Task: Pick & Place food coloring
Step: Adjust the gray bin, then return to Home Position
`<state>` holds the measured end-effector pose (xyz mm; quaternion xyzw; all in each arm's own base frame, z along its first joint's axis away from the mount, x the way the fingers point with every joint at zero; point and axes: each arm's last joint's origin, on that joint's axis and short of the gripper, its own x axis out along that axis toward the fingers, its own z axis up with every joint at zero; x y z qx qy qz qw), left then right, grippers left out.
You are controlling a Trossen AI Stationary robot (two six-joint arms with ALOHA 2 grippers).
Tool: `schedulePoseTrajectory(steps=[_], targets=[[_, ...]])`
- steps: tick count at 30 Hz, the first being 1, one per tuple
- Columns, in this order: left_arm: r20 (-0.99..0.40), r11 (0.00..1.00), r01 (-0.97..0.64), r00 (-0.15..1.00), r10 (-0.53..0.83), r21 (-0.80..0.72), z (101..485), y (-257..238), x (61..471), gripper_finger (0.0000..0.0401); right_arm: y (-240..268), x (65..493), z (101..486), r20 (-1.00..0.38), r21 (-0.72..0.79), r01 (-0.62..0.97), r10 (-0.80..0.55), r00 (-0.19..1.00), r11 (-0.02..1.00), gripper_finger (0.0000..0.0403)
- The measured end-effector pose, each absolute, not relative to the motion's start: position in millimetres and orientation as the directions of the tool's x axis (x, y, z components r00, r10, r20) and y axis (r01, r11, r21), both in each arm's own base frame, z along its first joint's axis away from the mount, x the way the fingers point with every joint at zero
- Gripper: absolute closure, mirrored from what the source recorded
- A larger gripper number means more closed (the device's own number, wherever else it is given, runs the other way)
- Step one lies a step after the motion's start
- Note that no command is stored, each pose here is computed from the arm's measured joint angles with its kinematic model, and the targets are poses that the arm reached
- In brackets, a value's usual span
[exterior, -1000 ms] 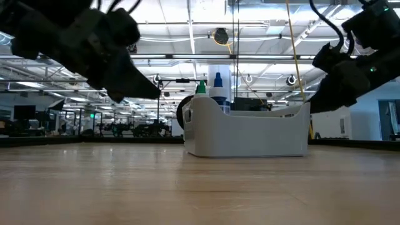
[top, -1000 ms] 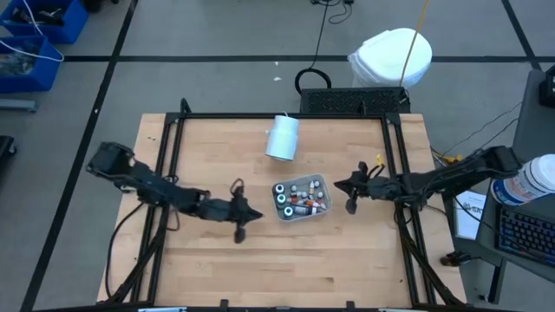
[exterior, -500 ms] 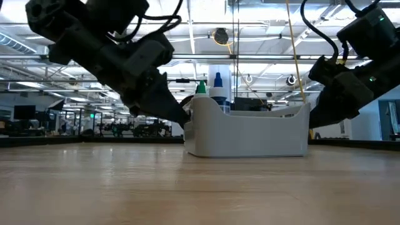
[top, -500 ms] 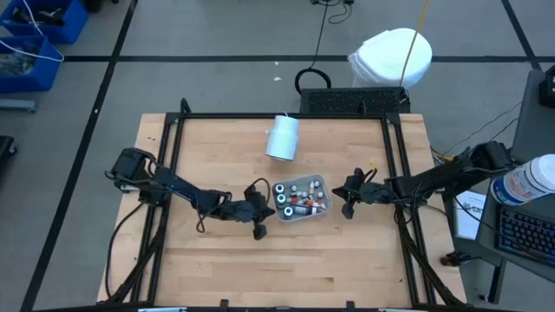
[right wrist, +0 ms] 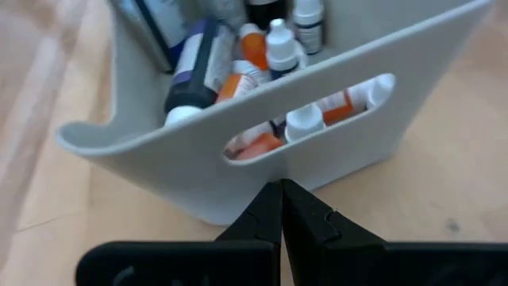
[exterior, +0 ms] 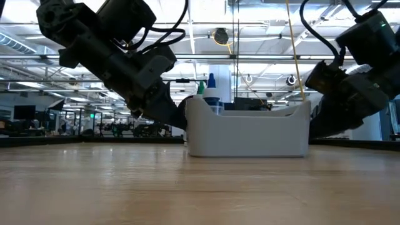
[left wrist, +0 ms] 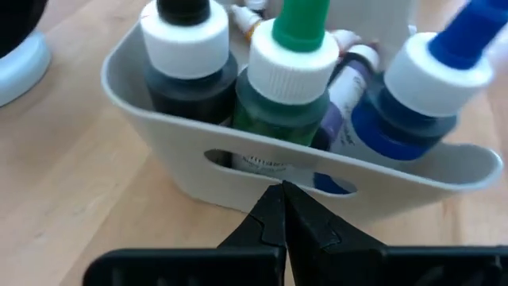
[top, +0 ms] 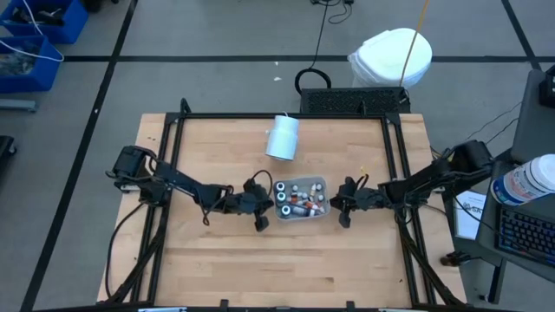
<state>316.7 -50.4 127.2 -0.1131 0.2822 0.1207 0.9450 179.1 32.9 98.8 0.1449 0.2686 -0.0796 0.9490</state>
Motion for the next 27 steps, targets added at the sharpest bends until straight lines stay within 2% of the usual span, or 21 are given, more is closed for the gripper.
schedulePoseTrajectory(steps=[7,14,19,27], targets=[[-0.581,0.942,-0.311,0.793,0.186,-0.123,125,-47,315,0.0398,40,181,99,-0.508,0.242,0.167,-0.022,0.861,0.956,0.0403],[-0.62,0.954,-0.288,0.765,0.174,-0.087,129,-50,309,0.0396,40,182,106,-0.467,0.206,0.139,-0.028,0.884,0.969,0.0403],[-0.601,0.963,-0.254,0.785,0.15,-0.091,148,-57,302,0.0391,40,178,118,-0.44,0.206,0.117,-0.015,0.898,0.972,0.0403],[-0.61,0.984,-0.176,0.781,0.131,-0.013,184,-62,276,0.0394,36,162,125,-0.51,0.184,0.119,-0.009,0.86,0.976,0.0403]])
